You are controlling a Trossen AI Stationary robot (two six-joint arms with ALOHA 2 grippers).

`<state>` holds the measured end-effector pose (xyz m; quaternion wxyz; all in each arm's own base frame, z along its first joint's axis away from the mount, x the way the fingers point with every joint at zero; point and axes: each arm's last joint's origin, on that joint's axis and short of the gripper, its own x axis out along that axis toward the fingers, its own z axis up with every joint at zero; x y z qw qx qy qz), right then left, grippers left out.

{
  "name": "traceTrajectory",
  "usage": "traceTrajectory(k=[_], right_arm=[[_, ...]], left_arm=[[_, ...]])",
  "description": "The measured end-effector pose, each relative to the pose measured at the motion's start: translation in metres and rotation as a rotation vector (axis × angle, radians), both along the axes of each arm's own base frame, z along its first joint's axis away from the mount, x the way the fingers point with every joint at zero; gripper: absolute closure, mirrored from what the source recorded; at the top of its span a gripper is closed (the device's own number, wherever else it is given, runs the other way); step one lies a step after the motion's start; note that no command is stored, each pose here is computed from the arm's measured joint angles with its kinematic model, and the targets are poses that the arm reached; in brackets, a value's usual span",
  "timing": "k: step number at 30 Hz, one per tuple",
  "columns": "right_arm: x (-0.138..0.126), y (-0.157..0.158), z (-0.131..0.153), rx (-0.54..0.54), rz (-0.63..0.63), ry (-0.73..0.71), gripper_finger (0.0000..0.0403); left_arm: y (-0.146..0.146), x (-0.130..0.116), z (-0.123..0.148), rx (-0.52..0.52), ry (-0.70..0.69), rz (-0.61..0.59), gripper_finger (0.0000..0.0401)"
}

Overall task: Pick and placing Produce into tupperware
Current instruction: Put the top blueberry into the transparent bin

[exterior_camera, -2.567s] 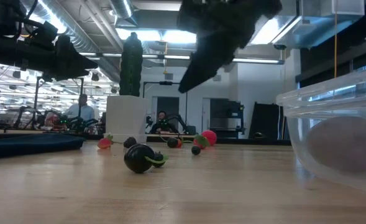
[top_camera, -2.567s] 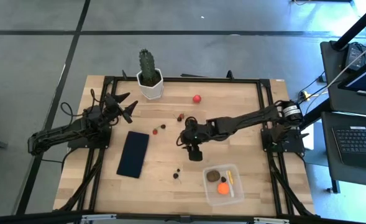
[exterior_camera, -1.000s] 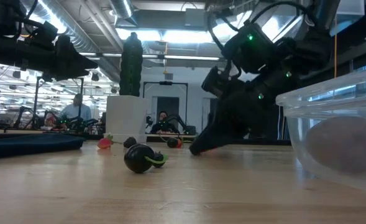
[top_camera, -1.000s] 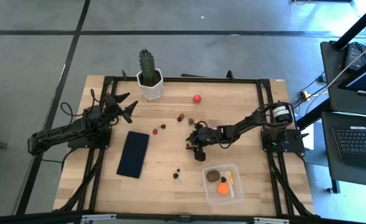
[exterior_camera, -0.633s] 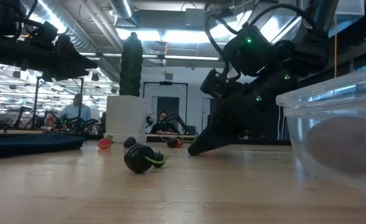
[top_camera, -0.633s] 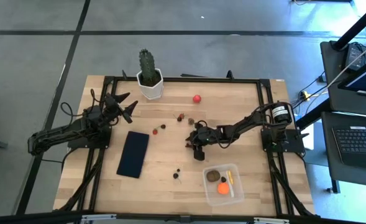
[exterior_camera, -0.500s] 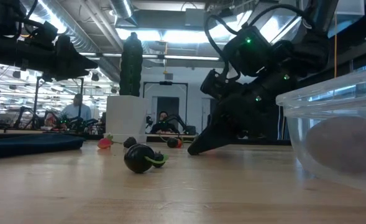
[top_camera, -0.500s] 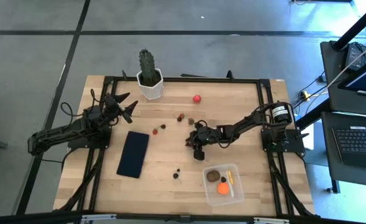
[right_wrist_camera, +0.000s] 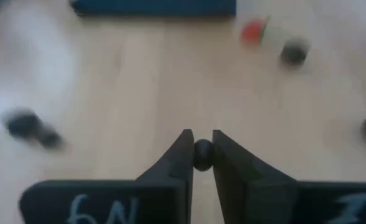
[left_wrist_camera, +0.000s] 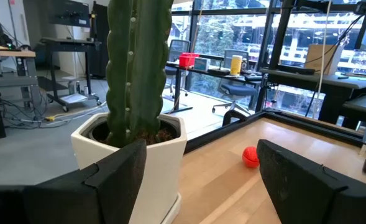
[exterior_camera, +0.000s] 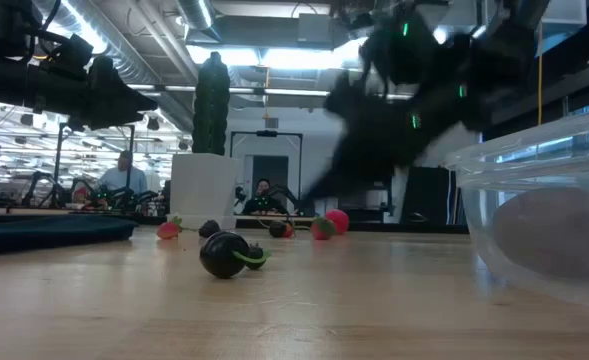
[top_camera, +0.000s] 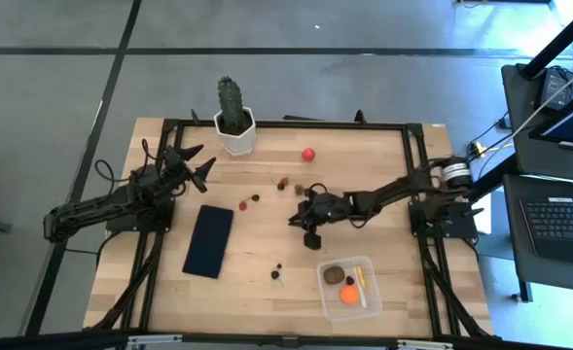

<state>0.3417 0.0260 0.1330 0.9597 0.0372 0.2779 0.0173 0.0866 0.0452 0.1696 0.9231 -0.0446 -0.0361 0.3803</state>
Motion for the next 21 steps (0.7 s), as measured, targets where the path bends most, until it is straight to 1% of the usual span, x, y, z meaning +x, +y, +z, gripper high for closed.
traceTrajectory(k=[2, 5, 7, 10, 12, 15, 18, 21], right_arm=[[-0.003, 0.003, 0.02, 0.037, 0.009, -0.013, 0.0353], [-0.01, 0.014, 0.056, 0.101, 0.023, 0.012, 0.0354], [-0.017, 0.023, 0.078, 0.154, 0.009, 0.08, 0.0358], [-0.028, 0.04, 0.099, 0.258, -0.05, 0.226, 0.0358], [-0.031, 0.056, 0.113, 0.331, -0.085, 0.292, 0.0358], [-0.038, 0.082, 0.122, 0.414, -0.149, 0.433, 0.0358], [-0.049, 0.103, 0.118, 0.455, -0.26, 0.602, 0.0358], [-0.058, 0.121, 0.11, 0.52, -0.393, 0.701, 0.0358]], left_arm=[[0.0, 0.0, 0.0, 0.0, 0.001, 0.0, 0.0103], [0.0, 0.0, 0.0, 0.0, 0.001, 0.0, 0.0103], [0.0, 0.0, 0.0, 0.0, 0.001, 0.001, 0.0103], [0.0, 0.0, 0.0, 0.0, 0.001, 0.0, 0.0103], [0.0, 0.0, 0.0, 0.0, 0.001, 0.001, 0.0103], [0.0, 0.0, 0.0, 0.0, 0.002, 0.001, 0.0103], [0.0, 0.0, 0.0, 0.0, 0.002, 0.001, 0.0103], [0.0, 0.0, 0.0, 0.0, 0.002, 0.001, 0.0103]])
